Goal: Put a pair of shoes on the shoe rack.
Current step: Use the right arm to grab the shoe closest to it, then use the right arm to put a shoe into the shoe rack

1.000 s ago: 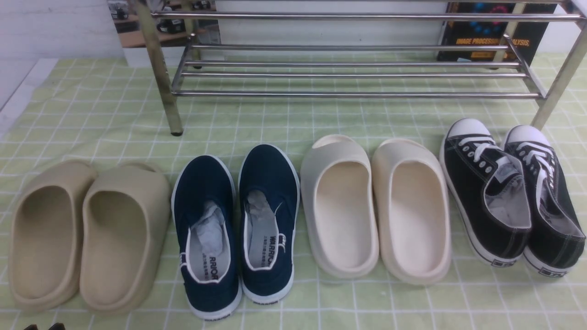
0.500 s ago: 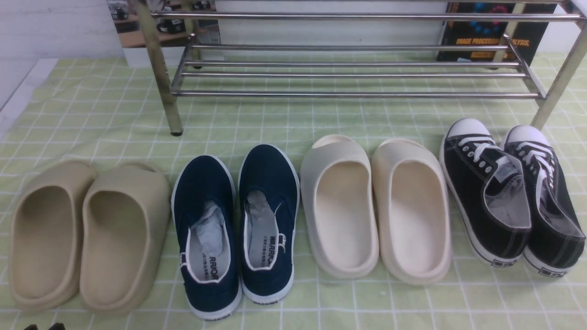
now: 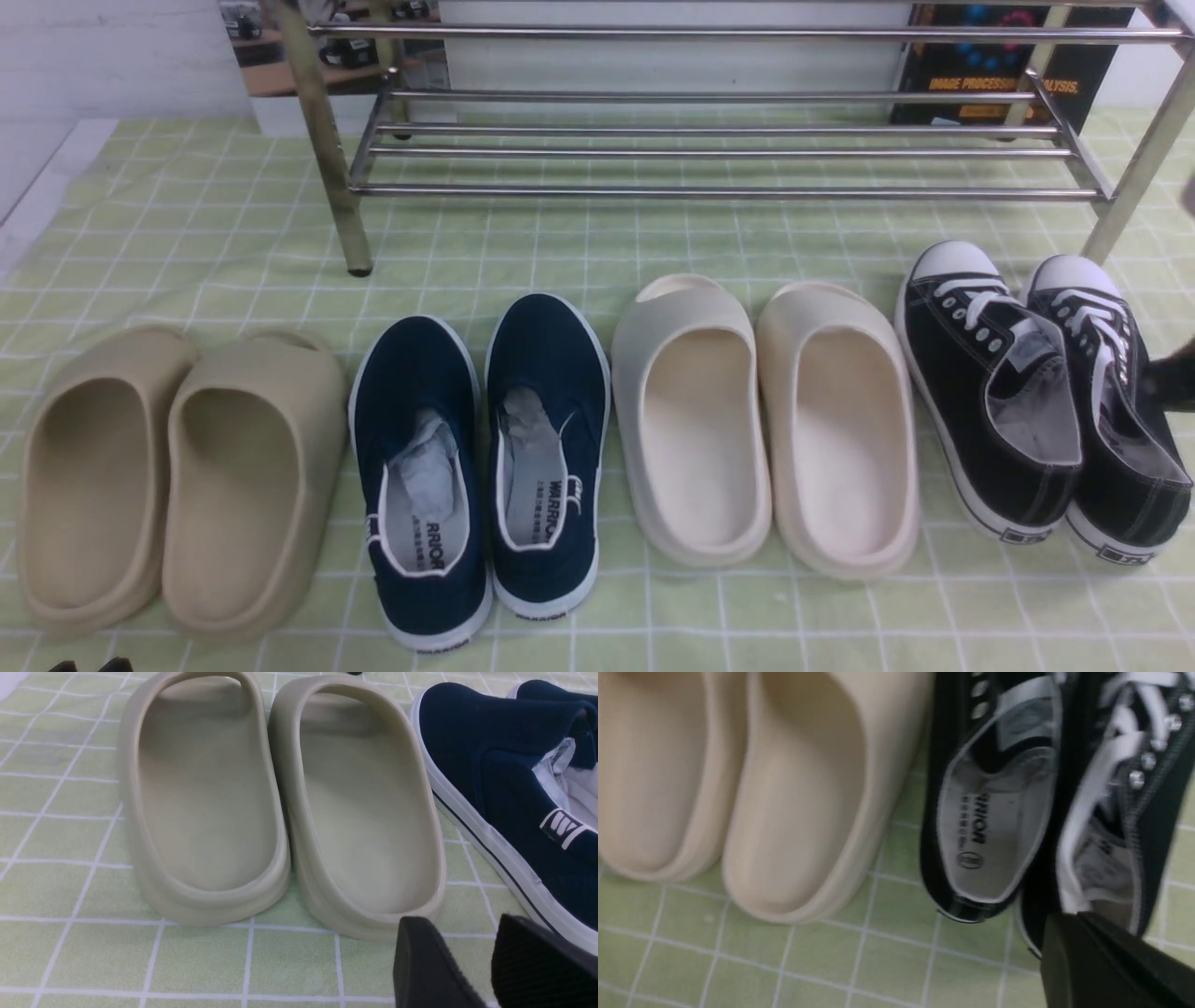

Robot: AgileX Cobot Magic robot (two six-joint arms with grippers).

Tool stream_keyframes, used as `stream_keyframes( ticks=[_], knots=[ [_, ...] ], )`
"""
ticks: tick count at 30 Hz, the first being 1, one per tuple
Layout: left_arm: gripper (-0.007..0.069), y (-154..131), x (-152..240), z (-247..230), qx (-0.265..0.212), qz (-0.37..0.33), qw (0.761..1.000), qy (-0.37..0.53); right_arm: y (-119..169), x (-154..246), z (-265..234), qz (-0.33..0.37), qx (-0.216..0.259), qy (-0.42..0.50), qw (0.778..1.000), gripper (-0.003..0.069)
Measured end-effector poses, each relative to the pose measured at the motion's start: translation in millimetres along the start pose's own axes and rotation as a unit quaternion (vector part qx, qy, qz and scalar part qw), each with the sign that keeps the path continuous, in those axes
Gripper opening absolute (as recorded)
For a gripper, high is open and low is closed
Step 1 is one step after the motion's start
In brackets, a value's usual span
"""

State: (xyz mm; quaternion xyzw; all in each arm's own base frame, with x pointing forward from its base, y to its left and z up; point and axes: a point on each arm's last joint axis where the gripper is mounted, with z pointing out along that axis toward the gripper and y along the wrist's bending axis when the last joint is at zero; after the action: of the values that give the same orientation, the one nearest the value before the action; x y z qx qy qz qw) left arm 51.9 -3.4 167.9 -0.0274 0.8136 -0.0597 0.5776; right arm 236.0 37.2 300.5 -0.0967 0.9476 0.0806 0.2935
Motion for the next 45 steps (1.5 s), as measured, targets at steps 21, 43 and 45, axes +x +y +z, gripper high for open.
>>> stream_keyframes(
  ticks=[21,43,45],
  knots=[
    [0.0239,0,0,0,0.0,0.0,1.0,0.0,14,-43,140,0.047,0.077,0.173,0.981,0.0565],
    [0.0239,0,0,0,0.0,0.0,1.0,0.0,26,-80,119,0.032,0.072,0.178,0.981,0.0011],
    [0.0239,0,0,0,0.0,0.0,1.0,0.0,36,-93,108,0.015,0.068,0.167,0.984,0.0013]
  ],
)
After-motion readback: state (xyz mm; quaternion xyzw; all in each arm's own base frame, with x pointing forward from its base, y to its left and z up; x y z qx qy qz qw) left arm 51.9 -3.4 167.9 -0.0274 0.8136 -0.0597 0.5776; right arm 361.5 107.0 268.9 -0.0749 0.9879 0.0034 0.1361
